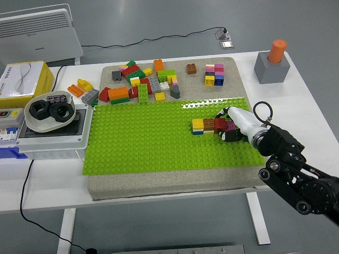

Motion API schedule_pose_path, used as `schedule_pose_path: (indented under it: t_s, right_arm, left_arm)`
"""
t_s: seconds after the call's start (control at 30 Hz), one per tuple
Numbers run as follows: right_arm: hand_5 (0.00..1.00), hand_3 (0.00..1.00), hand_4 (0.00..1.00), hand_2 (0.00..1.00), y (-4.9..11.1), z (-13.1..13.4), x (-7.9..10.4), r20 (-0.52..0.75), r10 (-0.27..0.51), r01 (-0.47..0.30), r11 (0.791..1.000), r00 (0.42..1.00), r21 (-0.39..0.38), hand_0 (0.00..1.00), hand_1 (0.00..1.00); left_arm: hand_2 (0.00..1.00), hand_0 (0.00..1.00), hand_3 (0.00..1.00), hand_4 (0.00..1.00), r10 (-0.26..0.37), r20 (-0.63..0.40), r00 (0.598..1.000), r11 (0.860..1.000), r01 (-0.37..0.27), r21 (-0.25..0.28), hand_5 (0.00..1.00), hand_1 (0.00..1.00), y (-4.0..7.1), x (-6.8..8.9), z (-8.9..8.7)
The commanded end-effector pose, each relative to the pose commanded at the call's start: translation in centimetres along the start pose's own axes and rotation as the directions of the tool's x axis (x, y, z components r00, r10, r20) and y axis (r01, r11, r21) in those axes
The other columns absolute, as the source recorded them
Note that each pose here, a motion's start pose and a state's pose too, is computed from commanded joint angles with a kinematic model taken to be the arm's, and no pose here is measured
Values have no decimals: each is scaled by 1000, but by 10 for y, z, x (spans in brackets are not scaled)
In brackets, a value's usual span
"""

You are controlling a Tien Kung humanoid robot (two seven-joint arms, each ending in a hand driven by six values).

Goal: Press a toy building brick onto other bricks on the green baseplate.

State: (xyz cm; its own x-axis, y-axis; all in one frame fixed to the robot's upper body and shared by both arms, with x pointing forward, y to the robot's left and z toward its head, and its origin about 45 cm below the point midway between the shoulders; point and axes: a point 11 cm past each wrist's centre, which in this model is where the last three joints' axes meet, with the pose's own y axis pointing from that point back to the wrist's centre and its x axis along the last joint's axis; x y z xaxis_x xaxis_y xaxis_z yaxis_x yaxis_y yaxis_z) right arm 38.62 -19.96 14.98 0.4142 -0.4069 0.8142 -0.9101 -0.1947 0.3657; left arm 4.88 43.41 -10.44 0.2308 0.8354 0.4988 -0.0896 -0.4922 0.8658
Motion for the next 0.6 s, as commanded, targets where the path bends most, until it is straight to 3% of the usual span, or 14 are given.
schedule_pose_path:
  t_s: [0.6]
  right_arm:
    - [65,688,634,840,0,0,-1,-5,-8,8,1000,1000,-3,832,827]
  left_arm:
    - [434,692,526,426,2,-3,1000,1000,-2,-3,267,533,0,0,1]
